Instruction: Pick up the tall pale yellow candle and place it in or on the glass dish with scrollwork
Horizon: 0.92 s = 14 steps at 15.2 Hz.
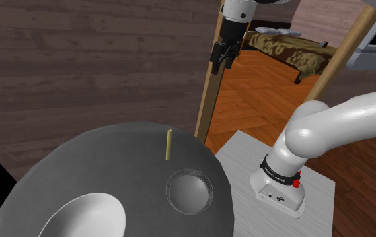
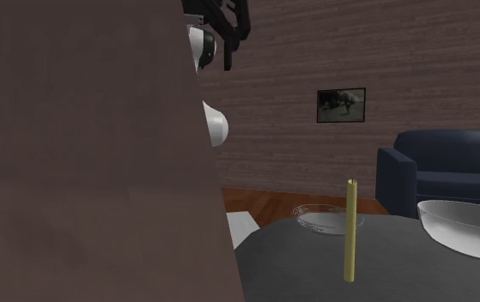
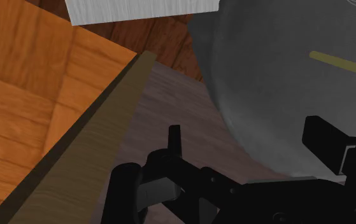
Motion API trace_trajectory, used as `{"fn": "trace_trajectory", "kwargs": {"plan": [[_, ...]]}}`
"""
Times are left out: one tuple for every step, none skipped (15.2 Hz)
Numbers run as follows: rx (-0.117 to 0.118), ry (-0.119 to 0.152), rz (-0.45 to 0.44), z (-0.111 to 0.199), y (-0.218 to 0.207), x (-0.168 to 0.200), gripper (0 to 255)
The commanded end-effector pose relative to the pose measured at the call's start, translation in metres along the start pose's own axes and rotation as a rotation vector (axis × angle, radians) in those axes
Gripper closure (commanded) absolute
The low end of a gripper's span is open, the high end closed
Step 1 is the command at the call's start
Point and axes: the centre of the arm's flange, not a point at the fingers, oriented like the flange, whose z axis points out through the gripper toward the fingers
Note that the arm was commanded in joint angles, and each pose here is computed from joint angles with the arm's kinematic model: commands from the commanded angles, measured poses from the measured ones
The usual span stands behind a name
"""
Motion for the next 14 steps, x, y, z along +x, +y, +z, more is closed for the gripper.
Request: {"fn": "trace_trajectory", "kwargs": {"plan": [[0.000, 0.000, 0.000, 0.000, 0.000, 0.000, 0], [0.000, 0.007, -0.002, 0.006, -0.012, -0.001, 0], [0.000, 0.015, -0.005, 0.013, -0.023, -0.002, 0], [0.000, 0.022, -0.007, 0.019, -0.034, -0.003, 0], [0.000, 0.030, -0.009, 0.026, -0.046, -0.004, 0], [0.000, 0.037, -0.012, 0.032, -0.057, -0.005, 0], [0.000, 0.045, -0.014, 0.039, -0.069, -0.006, 0], [0.001, 0.052, -0.016, 0.045, -0.080, -0.007, 0], [0.001, 0.060, -0.019, 0.052, -0.092, -0.008, 0], [0.001, 0.067, -0.021, 0.058, -0.103, -0.009, 0], [0.001, 0.074, -0.023, 0.065, -0.115, -0.010, 0], [0.001, 0.082, -0.026, 0.071, -0.126, -0.011, 0], [0.001, 0.089, -0.028, 0.078, -0.138, -0.011, 0], [0.001, 0.097, -0.030, 0.084, -0.149, -0.012, 0]]}}
